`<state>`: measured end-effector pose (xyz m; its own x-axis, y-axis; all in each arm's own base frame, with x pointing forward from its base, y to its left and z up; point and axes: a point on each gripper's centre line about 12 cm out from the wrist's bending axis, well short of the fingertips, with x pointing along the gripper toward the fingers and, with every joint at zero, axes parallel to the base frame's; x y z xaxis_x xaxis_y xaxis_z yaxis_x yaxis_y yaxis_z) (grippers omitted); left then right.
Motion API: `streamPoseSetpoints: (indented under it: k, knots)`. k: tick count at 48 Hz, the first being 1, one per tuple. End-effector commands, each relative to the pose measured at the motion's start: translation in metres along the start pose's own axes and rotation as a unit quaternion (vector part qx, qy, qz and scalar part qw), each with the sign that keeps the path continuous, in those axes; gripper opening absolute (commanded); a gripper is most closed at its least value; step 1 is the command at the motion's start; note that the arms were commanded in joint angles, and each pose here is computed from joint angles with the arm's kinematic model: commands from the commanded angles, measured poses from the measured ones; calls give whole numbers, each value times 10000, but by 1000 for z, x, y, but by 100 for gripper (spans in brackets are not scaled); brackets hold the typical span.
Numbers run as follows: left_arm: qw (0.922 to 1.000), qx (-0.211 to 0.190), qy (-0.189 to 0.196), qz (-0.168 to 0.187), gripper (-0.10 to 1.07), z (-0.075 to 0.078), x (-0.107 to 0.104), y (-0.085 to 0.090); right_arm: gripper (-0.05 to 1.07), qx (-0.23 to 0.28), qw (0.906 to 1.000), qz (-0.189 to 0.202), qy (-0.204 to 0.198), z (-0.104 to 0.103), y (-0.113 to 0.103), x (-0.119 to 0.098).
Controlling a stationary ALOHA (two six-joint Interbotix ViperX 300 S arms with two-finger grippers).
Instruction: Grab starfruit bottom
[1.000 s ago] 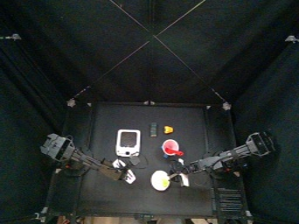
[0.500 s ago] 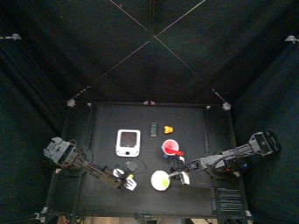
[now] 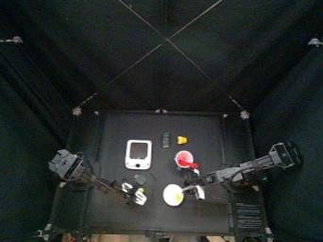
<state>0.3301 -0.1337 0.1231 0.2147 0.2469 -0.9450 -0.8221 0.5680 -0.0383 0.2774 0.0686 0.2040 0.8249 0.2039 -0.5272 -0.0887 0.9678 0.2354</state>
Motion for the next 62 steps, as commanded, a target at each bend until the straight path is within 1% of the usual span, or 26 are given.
streamPoseSetpoints:
  k: [1,6,14,29,36,51,62]
  knots:
    - [9998,-62,-22,-174,96,2,1,-6,74,8,9999,30,-111,6,2,-1]
    - [9995,-122,16,-283,96,1,5,-7,74,0,9999,28,-104,5,1,-1]
    - [9996,-99,-30,-246,96,1,9,-3,74,0,9999,28,-104,5,1,-1]
    - [9994,-30,-256,-252,96,14,13,-1,74,-11,9999,21,-106,5,1,-1]
    - [9994,-37,-280,-222,96,16,16,-1,74,-19,10000,17,-91,4,1,-1]
    - [9989,-311,-246,-254,95,13,21,2,74,-4,10000,10,-69,2,0,-1]
    - [9987,-324,-207,-320,92,12,22,2,74,19,10000,12,-76,2,0,-1]
